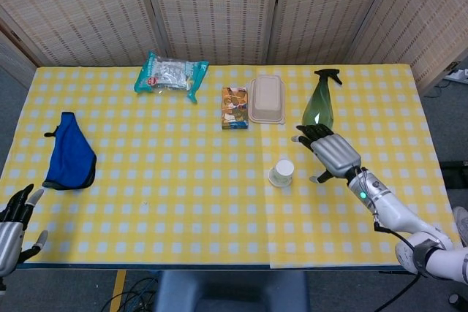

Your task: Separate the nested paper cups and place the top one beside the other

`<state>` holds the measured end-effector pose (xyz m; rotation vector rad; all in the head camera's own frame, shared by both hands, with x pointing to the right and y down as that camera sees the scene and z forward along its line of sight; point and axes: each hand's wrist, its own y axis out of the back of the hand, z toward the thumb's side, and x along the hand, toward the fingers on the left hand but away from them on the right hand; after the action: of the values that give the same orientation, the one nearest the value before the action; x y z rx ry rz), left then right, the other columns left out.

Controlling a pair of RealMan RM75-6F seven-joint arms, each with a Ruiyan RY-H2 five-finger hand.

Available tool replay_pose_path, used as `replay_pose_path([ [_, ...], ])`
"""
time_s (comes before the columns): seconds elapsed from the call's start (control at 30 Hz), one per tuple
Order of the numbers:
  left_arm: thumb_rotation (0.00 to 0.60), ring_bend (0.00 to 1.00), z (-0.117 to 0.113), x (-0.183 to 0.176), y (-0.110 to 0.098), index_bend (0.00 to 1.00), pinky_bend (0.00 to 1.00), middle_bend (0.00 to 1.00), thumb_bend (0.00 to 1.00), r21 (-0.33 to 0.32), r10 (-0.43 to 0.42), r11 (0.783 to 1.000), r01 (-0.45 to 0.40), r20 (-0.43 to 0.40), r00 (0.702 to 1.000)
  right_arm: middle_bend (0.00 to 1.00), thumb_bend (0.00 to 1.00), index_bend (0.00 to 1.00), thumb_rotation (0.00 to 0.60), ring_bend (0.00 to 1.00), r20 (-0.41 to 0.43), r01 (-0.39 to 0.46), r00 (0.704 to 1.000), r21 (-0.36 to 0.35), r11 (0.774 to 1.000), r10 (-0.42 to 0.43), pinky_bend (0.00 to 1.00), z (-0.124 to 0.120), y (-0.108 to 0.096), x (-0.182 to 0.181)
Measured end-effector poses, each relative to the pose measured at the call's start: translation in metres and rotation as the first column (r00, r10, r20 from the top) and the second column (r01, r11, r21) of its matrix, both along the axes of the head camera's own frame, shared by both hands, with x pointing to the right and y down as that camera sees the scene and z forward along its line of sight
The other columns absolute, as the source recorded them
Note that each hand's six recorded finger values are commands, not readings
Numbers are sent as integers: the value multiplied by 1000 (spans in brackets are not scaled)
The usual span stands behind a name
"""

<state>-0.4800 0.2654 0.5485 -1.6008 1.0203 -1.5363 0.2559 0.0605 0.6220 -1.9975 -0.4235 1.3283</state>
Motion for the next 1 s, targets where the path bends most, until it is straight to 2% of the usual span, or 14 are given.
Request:
replay_pose_path([
  [0.23, 600, 30, -1, -3, 0, 0, 291, 0, 382, 4, -10, 1000, 10, 6, 1000, 0, 162, 162, 600, 0, -40, 57, 997, -50, 997, -59, 0, 5, -12, -34],
  [0.5, 600, 30, 0, -3, -1, 0, 291, 0, 382, 3, -9, 1000, 9, 8, 1000, 0, 165, 180, 600, 0, -90, 95, 990, -112, 989, -105, 0, 26, 3, -48],
  [1.0, 600, 30, -1, -5, -1, 0, 291, 0, 382, 5, -12, 1000, 12, 10, 1000, 0, 165, 235, 600, 0, -131, 98, 985, -106, 990, -111, 0, 41, 4, -50],
])
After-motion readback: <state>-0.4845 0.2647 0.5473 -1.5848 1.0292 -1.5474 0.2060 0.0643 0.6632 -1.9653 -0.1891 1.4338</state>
